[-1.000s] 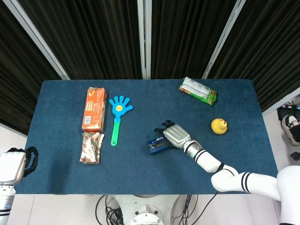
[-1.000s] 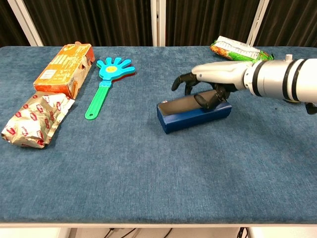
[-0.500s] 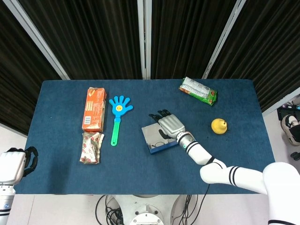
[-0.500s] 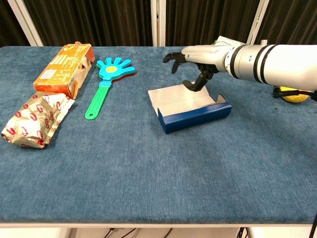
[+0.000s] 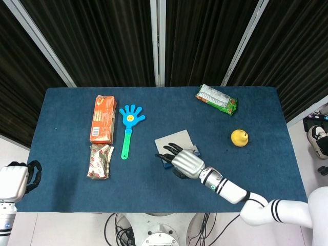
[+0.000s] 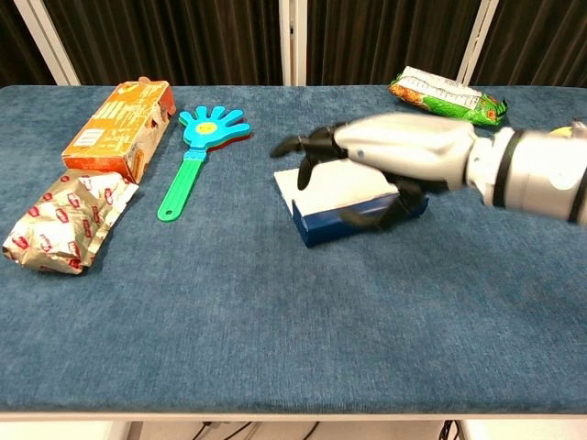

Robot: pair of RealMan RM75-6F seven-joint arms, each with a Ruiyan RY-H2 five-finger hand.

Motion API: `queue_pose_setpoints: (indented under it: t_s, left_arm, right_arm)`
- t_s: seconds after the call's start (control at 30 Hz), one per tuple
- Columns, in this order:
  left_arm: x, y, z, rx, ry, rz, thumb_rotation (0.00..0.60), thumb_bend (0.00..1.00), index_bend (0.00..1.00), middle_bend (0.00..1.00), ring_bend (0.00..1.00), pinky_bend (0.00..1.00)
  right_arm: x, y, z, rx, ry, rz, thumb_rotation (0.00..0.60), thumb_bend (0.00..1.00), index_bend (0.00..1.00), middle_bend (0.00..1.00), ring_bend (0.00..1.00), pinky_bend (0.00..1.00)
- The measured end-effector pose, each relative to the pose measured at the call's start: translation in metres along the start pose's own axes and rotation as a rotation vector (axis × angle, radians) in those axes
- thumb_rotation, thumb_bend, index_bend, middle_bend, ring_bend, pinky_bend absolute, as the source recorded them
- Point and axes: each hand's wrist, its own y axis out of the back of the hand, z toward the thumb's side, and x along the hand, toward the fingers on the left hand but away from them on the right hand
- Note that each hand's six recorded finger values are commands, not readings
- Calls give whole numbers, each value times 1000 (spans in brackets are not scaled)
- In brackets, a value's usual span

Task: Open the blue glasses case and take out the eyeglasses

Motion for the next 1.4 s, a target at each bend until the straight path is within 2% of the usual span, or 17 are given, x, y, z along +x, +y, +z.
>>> queue_pose_setpoints:
  t_s: [0.07,0.23,0.57,0.9,1.13,1.27,1.4]
  left_arm:
    - [0,0,0,-1,0,1,600,311,780,814,664,512]
    - [0,0,0,-2,0,0,600,310,780,814,664,511]
    - [0,0,-1,-9,-1,-4,600,311,780,814,664,511]
    - [1,0,-1,-11,-1,-8,600,311,780,814,664,511]
    - [1,0,-1,-15,-2,-9,600,311,780,814,664,511]
    - [1,0,-1,-13,-3,-10,600,310,780,814,664,511]
    - [1,0,-1,-11,-3,-8,600,311,780,814,664,511]
  right_arm:
    - [-3,-5,1,17,-4,-3,600,57,0,100,0,0]
    - [-23,-12,2,18,-28,-15,600,54,0,78,0,0]
    - [-75,-8,-16,29,-116,-25,600,60,0,69,0,0]
    - [-127,10,-55,6,-277,-29,600,164,0,101,0,0]
    - [-138,23,-90,-30,-411,-41,600,216,0,130,0,0]
    - [-129,27,-90,-60,-398,-46,600,384,0,183,0,0]
    - [-106,31,-80,-93,-337,-47,600,539,0,274,0,0]
